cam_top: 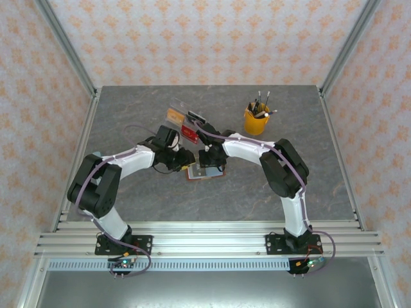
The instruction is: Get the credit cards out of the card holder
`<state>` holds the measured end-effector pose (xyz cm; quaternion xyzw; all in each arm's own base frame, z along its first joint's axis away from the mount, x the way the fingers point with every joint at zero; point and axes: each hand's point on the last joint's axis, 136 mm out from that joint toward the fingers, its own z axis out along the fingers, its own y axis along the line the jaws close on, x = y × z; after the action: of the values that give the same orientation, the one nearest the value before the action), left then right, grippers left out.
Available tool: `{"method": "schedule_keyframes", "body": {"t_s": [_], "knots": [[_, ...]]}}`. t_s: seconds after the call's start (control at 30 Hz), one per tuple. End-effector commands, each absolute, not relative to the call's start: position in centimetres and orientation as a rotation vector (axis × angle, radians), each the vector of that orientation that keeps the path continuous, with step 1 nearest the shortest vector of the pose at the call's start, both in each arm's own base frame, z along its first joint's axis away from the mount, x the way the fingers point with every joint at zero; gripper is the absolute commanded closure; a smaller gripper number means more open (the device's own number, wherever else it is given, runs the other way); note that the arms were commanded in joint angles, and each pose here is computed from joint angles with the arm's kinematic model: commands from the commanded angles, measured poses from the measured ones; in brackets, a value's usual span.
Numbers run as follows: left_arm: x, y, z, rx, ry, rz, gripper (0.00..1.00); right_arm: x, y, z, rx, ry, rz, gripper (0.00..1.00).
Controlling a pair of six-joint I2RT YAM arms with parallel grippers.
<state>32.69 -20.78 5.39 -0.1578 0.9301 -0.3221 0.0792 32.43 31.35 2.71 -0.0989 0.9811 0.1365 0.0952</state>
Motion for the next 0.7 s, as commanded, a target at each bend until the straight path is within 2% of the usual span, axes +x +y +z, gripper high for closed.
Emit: {"method": "schedule_keyframes", "body": {"t_s": [0.0,0.17,0.67], "knots": [[33.3,-20.8,5.5,-0.441,2.787,-0.926,0.69,31.4,30.0,0.2,-0.285,2.974,0.342,0.71],[33.4,-21.0,5.2,-0.435,2.798,-0.917,0.70,31.5,30.1,0.3,-0.285,2.972,0.349,0.72],[33.3,-21.2,4.1,-0.428,2.835,-0.905,0.66,31.6,30.1,0.4,-0.274,2.972,0.362,0.72]]}}
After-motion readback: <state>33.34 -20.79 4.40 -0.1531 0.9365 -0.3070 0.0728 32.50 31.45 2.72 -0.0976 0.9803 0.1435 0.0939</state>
